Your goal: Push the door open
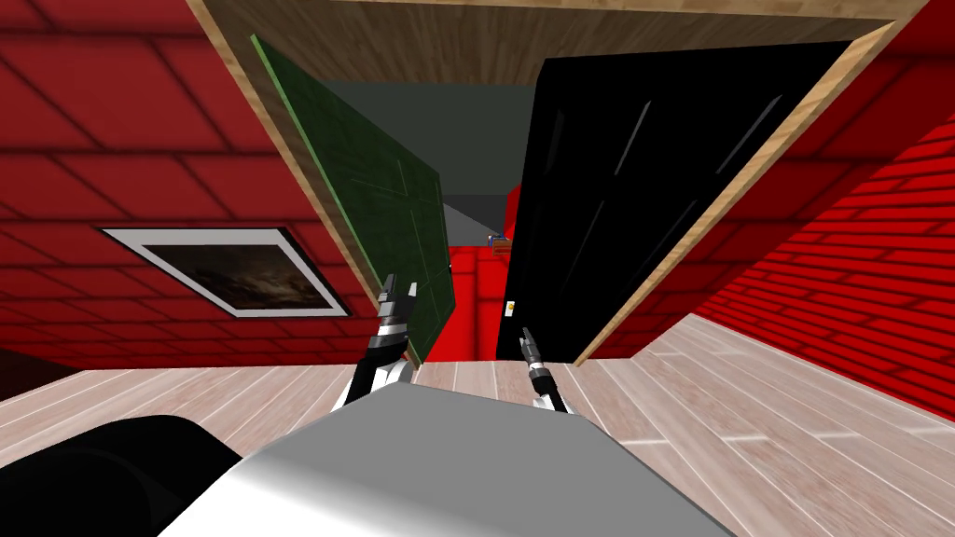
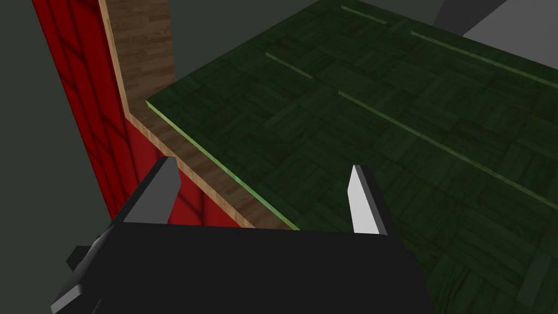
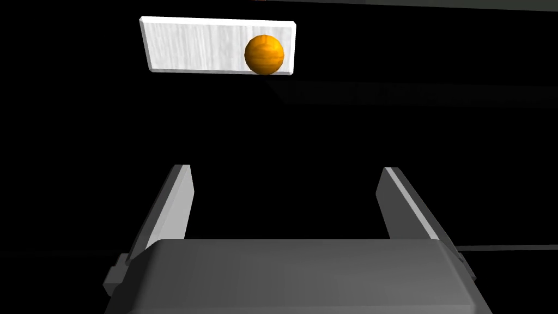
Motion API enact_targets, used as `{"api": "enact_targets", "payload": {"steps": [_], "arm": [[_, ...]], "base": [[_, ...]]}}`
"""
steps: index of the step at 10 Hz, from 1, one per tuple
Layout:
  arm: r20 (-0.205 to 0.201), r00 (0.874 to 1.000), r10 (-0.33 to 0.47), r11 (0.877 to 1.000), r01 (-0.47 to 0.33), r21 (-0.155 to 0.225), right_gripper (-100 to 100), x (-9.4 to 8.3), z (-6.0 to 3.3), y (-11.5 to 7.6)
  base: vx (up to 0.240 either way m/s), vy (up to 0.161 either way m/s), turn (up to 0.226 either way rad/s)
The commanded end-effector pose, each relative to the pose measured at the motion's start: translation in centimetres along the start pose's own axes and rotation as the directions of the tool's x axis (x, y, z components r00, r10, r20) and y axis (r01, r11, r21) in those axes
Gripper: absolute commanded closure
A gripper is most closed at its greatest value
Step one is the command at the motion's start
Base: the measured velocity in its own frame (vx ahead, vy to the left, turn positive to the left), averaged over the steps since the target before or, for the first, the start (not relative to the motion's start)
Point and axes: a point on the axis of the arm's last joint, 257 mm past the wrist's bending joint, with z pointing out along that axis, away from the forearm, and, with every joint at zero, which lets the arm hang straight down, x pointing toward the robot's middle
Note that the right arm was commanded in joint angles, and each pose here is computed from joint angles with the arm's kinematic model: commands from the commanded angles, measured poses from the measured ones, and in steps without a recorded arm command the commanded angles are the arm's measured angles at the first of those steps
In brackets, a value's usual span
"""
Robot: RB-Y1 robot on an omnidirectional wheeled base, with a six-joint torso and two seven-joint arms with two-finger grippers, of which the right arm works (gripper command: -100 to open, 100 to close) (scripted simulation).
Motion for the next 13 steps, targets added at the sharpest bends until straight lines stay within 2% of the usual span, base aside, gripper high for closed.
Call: {"api": "enact_targets", "payload": {"steps": [1,13], "arm": [[0.000,1.000,0.000,1.000,0.000,0.000,-100,0.00,0.00,0.00],[0.031,1.000,0.001,1.000,-0.001,0.004,-100,-0.44,0.02,-0.48]], "base": [[0.039,-0.023,0.010],[0.180,0.010,0.027]]}}
